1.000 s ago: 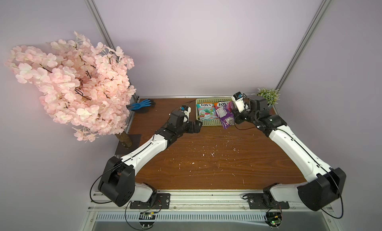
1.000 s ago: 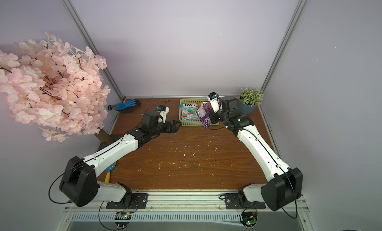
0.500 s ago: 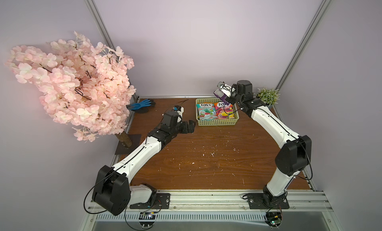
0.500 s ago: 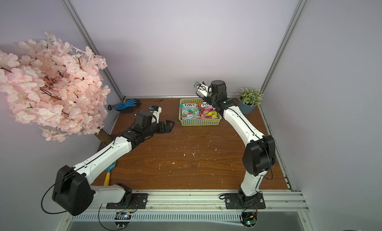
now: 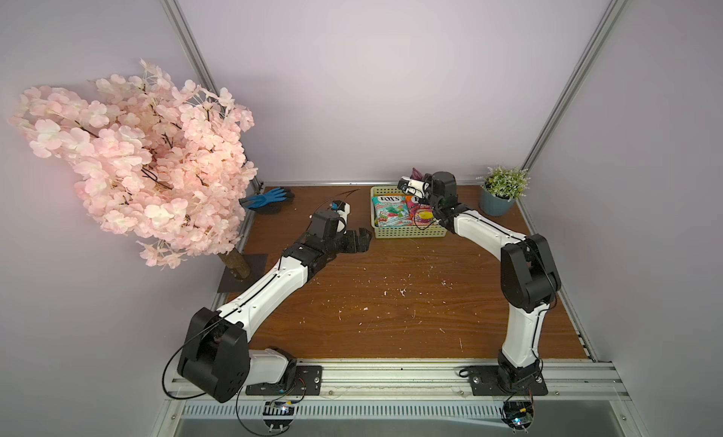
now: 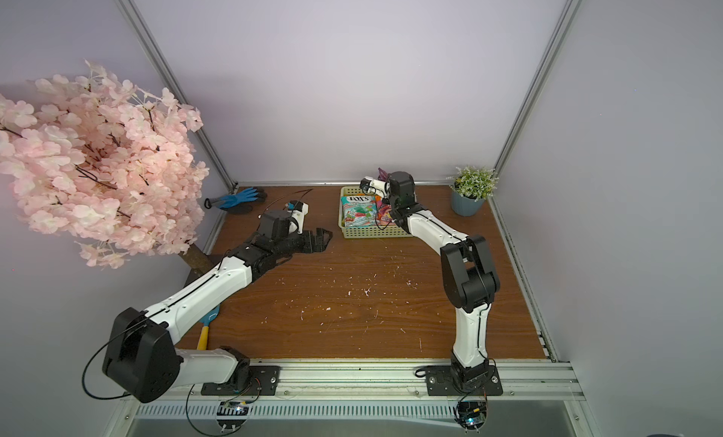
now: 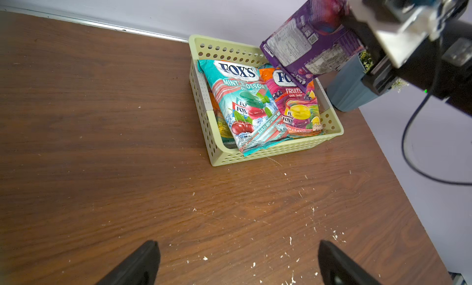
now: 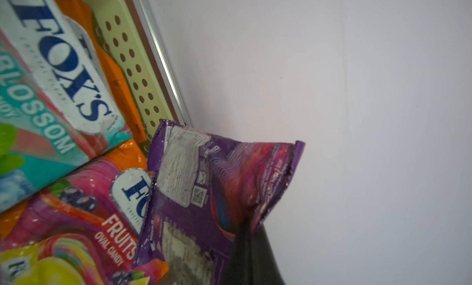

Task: Put the candies in the basket
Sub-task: Place the candy in the basket.

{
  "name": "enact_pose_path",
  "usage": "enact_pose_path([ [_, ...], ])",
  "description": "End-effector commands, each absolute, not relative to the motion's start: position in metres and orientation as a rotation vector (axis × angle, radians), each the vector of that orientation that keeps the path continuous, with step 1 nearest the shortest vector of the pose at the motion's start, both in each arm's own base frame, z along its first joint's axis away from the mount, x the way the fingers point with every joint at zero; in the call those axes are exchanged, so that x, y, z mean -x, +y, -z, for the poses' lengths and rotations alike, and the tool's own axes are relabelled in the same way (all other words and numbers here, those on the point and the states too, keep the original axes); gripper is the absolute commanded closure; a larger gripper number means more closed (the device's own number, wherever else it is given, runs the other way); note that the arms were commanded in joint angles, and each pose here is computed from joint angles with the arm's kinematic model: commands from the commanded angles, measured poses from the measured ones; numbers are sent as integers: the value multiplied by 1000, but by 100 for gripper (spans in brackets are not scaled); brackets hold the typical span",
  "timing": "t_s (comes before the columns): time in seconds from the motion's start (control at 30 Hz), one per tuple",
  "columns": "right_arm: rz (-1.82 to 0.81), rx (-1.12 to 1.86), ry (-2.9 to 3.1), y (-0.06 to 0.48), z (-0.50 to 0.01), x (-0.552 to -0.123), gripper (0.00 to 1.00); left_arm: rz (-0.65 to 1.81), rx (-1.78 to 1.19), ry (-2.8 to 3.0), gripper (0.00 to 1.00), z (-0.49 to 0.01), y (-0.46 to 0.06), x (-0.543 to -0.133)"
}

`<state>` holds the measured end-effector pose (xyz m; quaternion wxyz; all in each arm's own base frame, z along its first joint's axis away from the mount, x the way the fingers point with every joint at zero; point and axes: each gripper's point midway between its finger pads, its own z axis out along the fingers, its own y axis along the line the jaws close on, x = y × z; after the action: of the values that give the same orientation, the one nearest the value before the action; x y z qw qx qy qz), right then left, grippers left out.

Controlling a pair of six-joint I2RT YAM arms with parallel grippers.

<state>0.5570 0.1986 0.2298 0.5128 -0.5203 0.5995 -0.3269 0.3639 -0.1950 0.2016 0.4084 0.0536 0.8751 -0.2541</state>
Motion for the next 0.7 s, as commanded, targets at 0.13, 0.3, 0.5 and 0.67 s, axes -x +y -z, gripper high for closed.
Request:
enact_pose_path([
  [0.13, 699, 1579, 1375, 213, -171, -485, 100, 638, -145, 2211, 0, -194, -193, -364],
  [0.3, 728, 1616, 1473, 198, -144, -478, 100, 664, -147, 2205, 0, -198, -195, -362],
  [0.5, 673, 1575, 1519, 197, -138, -483, 96, 663, -141, 2208, 0, -196, -193, -358],
  [0.67, 598, 1539, 1561, 200, -135, -487, 78, 659, -135, 2211, 0, -193, -190, -354],
])
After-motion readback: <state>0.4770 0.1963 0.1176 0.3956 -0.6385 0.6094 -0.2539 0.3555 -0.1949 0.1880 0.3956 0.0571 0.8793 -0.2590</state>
